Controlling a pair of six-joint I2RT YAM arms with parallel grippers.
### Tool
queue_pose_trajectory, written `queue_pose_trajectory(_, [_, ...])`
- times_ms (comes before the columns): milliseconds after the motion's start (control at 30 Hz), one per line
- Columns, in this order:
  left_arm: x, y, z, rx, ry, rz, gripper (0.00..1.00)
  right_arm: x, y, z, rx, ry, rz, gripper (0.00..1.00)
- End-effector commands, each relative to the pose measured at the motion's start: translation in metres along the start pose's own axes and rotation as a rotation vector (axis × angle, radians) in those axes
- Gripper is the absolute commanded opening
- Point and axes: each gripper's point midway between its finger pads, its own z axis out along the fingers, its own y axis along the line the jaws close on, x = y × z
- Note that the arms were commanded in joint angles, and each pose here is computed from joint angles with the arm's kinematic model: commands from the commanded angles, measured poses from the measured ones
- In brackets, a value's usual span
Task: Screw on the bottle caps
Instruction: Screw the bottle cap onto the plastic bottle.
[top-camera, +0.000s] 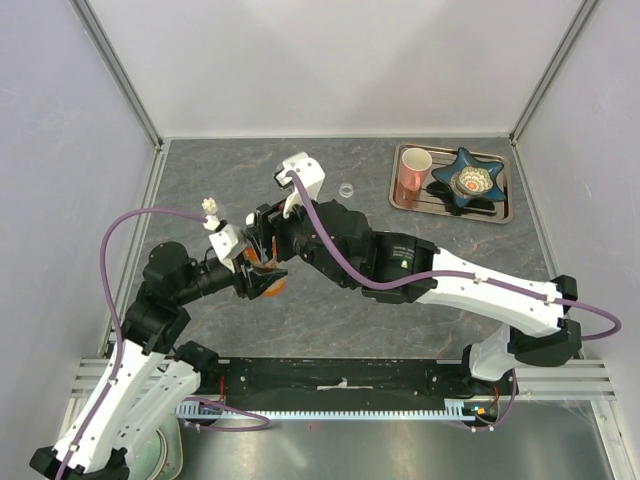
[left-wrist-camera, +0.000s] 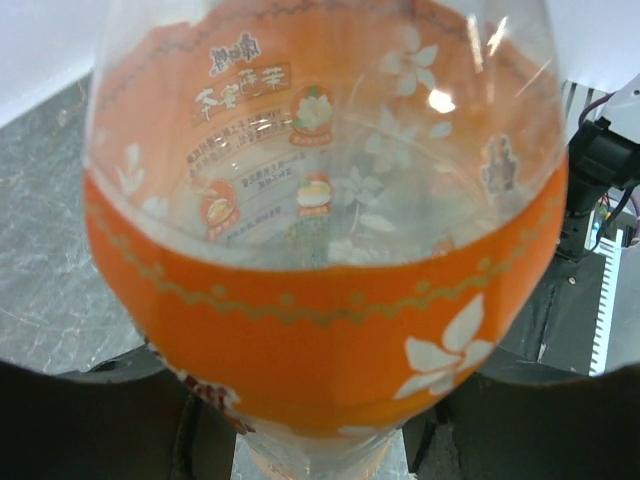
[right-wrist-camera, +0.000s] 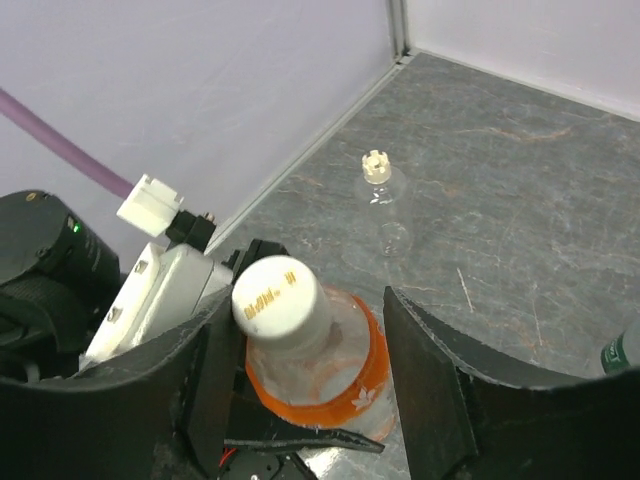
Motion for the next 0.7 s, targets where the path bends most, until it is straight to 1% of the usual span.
queue_pose_trajectory(0, [-0.062, -0.008, -0.007, 0.030, -0.196, 0.123, 0.02, 0.010, 0.010, -0.022, -0.108, 0.081, -0.104, 0.68])
queue_pose_trajectory(167, [-0.060, -0.013, -0.007, 0.057, -0.185, 0.126, 0.02, -0.008, 0.016, -0.049, -0.227, 0.055, -0.137, 0.76])
queue_pose_trajectory(200, [-0.059, -0.015, -0.007, 0.073, -0.181, 0.126, 0.02, -0.008, 0.024, -0.056, -0.301, 0.063, -0.157, 0.77])
queue_pose_trajectory(233, [-0.059, -0.017, -0.008, 0.083, -0.183, 0.131, 0.02, -0.015, 0.024, -0.066, -0.336, 0.048, -0.154, 0.79])
queue_pose_trajectory(300, [-0.058, -0.024, -0.008, 0.123, -0.177, 0.130, 0.02, -0.016, 0.026, -0.072, -0.411, 0.059, -0.168, 0.79])
queue_pose_trajectory(333, [-0.058, -0.027, -0.009, 0.142, -0.177, 0.130, 0.02, -0.016, 0.036, -0.084, -0.519, 0.069, -0.189, 0.79])
queue_pose_trajectory(367, [-0.057, -0.029, -0.009, 0.154, -0.176, 0.130, 0.02, -0.016, 0.032, -0.085, -0.549, 0.075, -0.200, 0.79])
queue_pose_trajectory(400, [-0.056, -0.035, -0.010, 0.186, -0.173, 0.130, 0.02, -0.018, 0.033, -0.088, -0.592, 0.075, -0.210, 0.79])
queue_pose_trajectory(433, [-0.055, -0.038, -0.011, 0.206, -0.171, 0.131, 0.02, -0.020, 0.041, -0.100, -0.702, 0.072, -0.234, 0.78])
queue_pose_trajectory(467, [-0.053, -0.042, -0.011, 0.231, -0.166, 0.129, 0.02, -0.026, 0.034, -0.097, -0.707, 0.057, -0.240, 0.78])
queue_pose_trajectory(500, [-0.050, -0.053, -0.014, 0.295, -0.159, 0.131, 0.02, -0.031, 0.033, -0.099, -0.735, 0.045, -0.248, 0.78])
queue_pose_trajectory(533, [-0.048, -0.059, -0.016, 0.334, -0.153, 0.126, 0.02, -0.041, 0.033, -0.099, -0.756, 0.008, -0.253, 0.78])
queue_pose_trajectory(600, [-0.041, -0.077, -0.022, 0.449, -0.135, 0.120, 0.02, -0.050, 0.034, -0.104, -0.830, -0.023, -0.260, 0.78])
queue_pose_trajectory(633, [-0.040, -0.081, -0.024, 0.475, -0.131, 0.119, 0.02, -0.058, 0.038, -0.103, -0.860, -0.059, -0.264, 0.78])
queue_pose_trajectory(667, [-0.038, -0.085, -0.026, 0.497, -0.127, 0.116, 0.02, -0.059, 0.043, -0.109, -0.926, -0.057, -0.259, 0.78])
